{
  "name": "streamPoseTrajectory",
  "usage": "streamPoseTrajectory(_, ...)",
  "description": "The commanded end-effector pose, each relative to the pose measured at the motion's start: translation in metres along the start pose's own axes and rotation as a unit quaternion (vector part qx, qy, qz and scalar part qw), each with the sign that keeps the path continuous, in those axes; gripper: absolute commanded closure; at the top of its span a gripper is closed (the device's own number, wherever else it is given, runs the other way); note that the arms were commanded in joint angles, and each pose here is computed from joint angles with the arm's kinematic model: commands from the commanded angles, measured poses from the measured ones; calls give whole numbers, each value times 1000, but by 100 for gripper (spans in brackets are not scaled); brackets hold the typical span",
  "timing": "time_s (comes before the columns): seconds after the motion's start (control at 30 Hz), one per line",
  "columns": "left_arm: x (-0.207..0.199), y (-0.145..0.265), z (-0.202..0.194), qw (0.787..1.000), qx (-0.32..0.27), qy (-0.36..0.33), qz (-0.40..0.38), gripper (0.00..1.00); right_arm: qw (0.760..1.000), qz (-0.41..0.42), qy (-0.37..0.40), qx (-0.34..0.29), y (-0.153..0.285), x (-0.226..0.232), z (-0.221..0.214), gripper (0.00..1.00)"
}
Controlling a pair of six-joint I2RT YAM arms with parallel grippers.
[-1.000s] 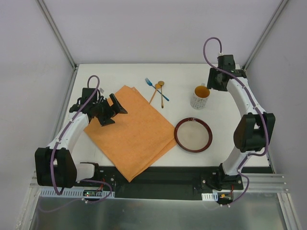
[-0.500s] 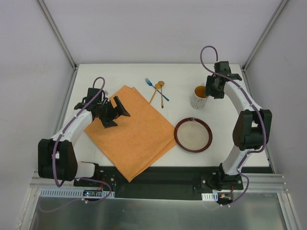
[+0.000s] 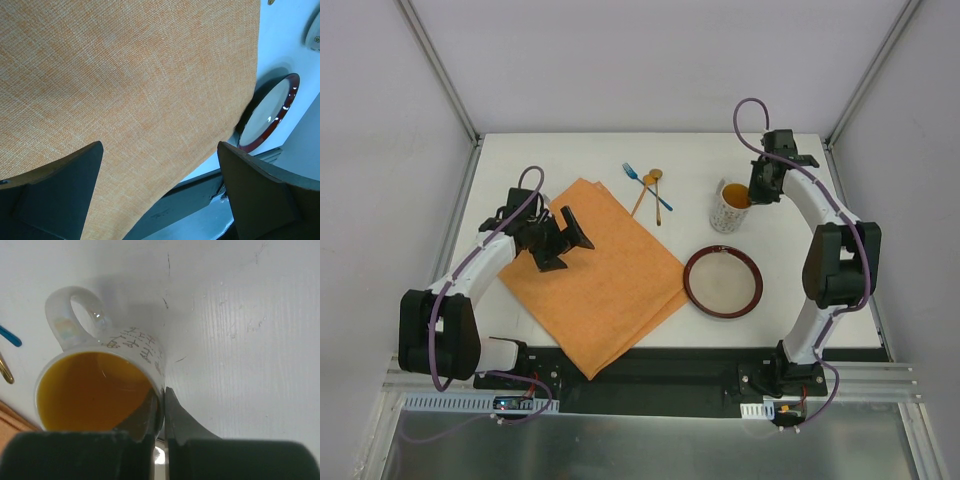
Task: Set the dinner table for one person
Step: Pick up the cup at the center of the board.
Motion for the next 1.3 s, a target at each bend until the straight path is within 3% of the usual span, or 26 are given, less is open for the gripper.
streamPoseTrajectory(0.0,-4,2,-2,1000,-5,-4,-4,1,1000,-2,-2,-10,4,2,6,99)
streamPoseTrajectory(0.23,-12,-2,5,1000,4,-12,-11,1,995,-59,-18,-81,55,-16,45,99)
streamPoseTrajectory(0.53,-28,-8,17,999,10,-29,-21,1,976,-164,-92,-111,94,-104,61,99)
streamPoseTrajectory(0.83,-31,-8,12,999,15,-37,-26,1,961,-196,-158,-111,87,-170,43,99)
streamPoseTrajectory(1.27,-33,-4,2,997,31,-48,-43,1,951,-213,-195,-115,68,-202,38,99)
Point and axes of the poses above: each gripper's point midway between its finger pads, its own y axis back along the fingers, its own x axis along the line the jaws close on, z = x × y, the point moved 1 cm from there along y, back along the fingers, and after that the axes turned 2 degrees about -y, right-handed, at the moved point
